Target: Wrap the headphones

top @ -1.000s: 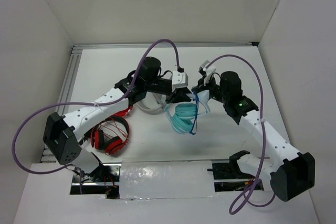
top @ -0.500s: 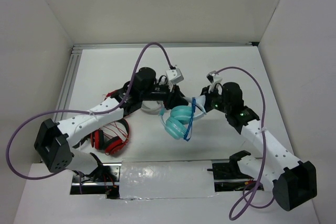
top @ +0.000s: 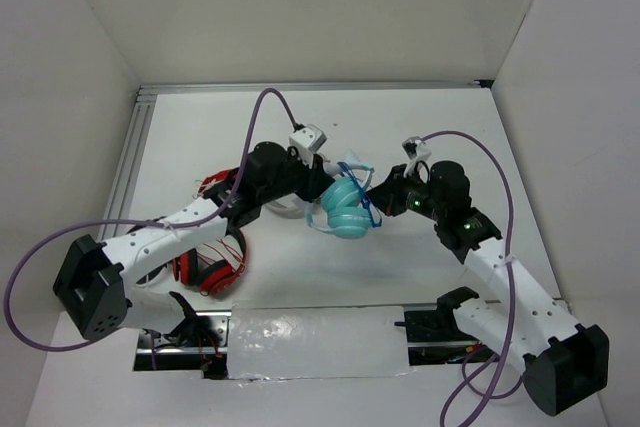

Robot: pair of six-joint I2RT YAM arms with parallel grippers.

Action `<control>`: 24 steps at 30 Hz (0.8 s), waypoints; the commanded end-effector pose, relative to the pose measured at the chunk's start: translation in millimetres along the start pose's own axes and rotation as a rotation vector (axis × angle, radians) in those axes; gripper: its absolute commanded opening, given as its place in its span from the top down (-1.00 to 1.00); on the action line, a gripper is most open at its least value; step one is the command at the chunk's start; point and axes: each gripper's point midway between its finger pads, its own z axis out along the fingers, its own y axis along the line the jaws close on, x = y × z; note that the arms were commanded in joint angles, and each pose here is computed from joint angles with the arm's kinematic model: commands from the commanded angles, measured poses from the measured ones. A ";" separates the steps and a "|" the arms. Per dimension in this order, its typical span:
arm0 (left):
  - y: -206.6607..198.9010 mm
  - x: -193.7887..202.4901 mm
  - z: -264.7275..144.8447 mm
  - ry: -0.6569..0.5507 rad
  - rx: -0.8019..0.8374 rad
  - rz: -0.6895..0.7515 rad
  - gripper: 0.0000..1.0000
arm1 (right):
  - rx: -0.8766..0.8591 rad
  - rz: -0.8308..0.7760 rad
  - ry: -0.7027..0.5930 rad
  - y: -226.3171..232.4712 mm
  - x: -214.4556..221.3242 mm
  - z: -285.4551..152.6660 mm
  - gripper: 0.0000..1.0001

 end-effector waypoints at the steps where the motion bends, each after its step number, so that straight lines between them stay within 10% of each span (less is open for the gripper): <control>1: -12.1 -59.6 -18.7 -0.214 0.009 -0.031 1.00 | -0.003 0.005 0.013 4.3 -1.5 -1.8 0.96; 15: 25.4 -35.2 -42.4 -0.242 -0.197 -0.143 1.00 | -0.004 0.082 0.155 -7.4 46.5 2.3 0.94; 24: 45.7 48.8 -52.5 -0.120 -0.381 -0.312 1.00 | 0.046 0.102 0.258 -11.6 76.5 20.5 0.91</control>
